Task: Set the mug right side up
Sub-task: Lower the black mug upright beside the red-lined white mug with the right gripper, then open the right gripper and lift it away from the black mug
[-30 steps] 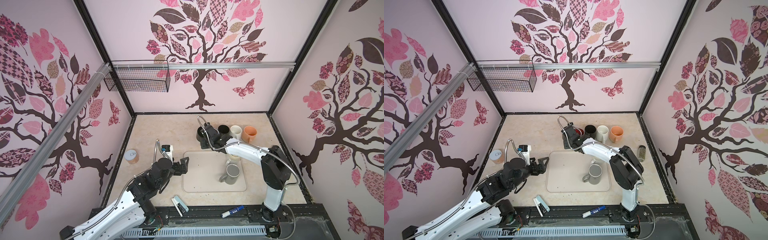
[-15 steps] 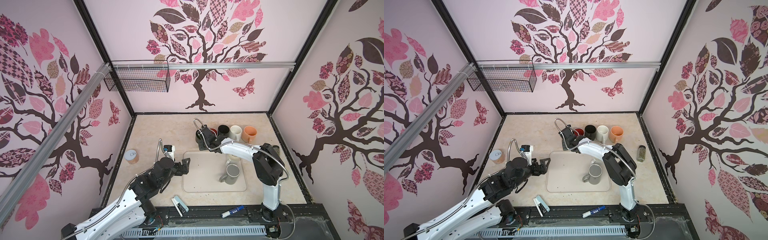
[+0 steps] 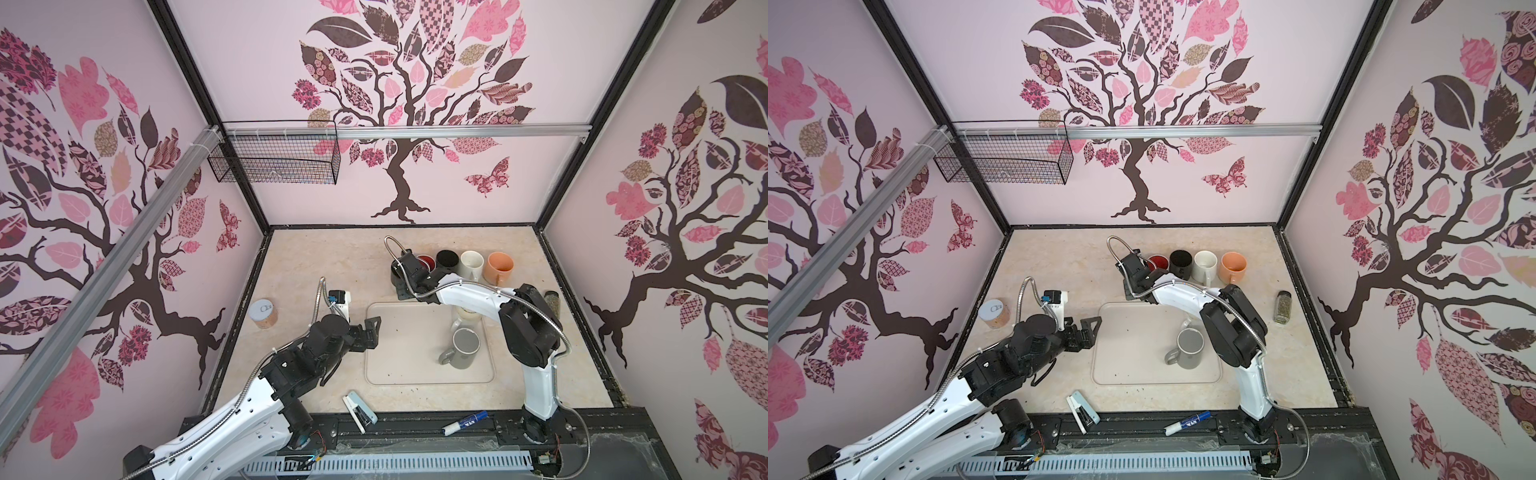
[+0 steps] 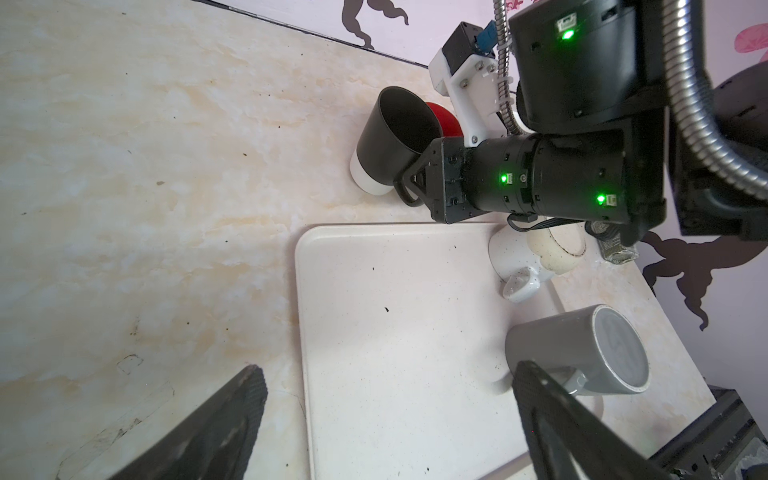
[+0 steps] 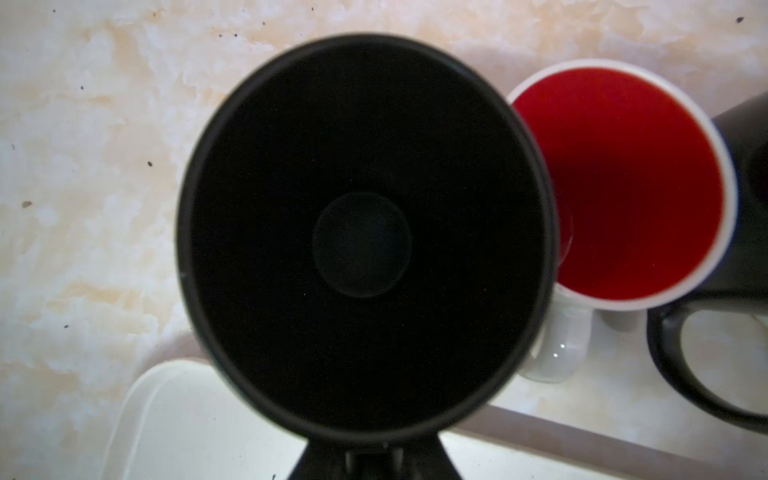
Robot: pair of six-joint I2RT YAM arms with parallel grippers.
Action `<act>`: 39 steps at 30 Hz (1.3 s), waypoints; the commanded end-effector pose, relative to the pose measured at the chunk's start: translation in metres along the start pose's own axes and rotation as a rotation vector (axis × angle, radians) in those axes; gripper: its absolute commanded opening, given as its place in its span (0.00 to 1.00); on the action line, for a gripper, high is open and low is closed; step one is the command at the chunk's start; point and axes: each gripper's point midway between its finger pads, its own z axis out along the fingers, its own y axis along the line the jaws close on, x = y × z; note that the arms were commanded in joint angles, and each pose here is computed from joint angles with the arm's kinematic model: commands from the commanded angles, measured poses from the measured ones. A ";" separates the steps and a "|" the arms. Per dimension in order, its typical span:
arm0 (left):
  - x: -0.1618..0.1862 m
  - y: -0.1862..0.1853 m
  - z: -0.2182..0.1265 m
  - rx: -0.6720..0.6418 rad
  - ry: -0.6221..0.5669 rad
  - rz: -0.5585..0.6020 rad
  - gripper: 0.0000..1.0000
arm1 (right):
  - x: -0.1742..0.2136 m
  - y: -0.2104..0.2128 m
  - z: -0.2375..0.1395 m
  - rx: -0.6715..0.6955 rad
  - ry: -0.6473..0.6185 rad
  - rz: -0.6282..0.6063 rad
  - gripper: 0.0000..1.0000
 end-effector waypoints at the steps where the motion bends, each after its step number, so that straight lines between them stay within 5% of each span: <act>1: 0.003 0.001 0.001 -0.001 0.004 0.015 0.96 | -0.032 -0.006 0.001 0.037 -0.083 0.028 0.00; 6: 0.002 0.001 0.002 -0.003 0.009 0.017 0.96 | -0.031 -0.003 0.008 0.038 -0.064 0.024 0.02; 16: 0.001 0.001 0.000 -0.004 0.002 0.015 0.96 | -0.031 0.001 0.000 0.006 -0.062 0.045 0.41; 32: 0.002 0.000 -0.001 0.016 -0.004 0.017 0.96 | -0.042 0.002 -0.046 -0.025 -0.145 0.034 0.60; 39: -0.001 -0.005 0.000 0.028 -0.005 0.007 0.96 | -0.051 -0.010 -0.099 -0.059 -0.216 0.017 0.66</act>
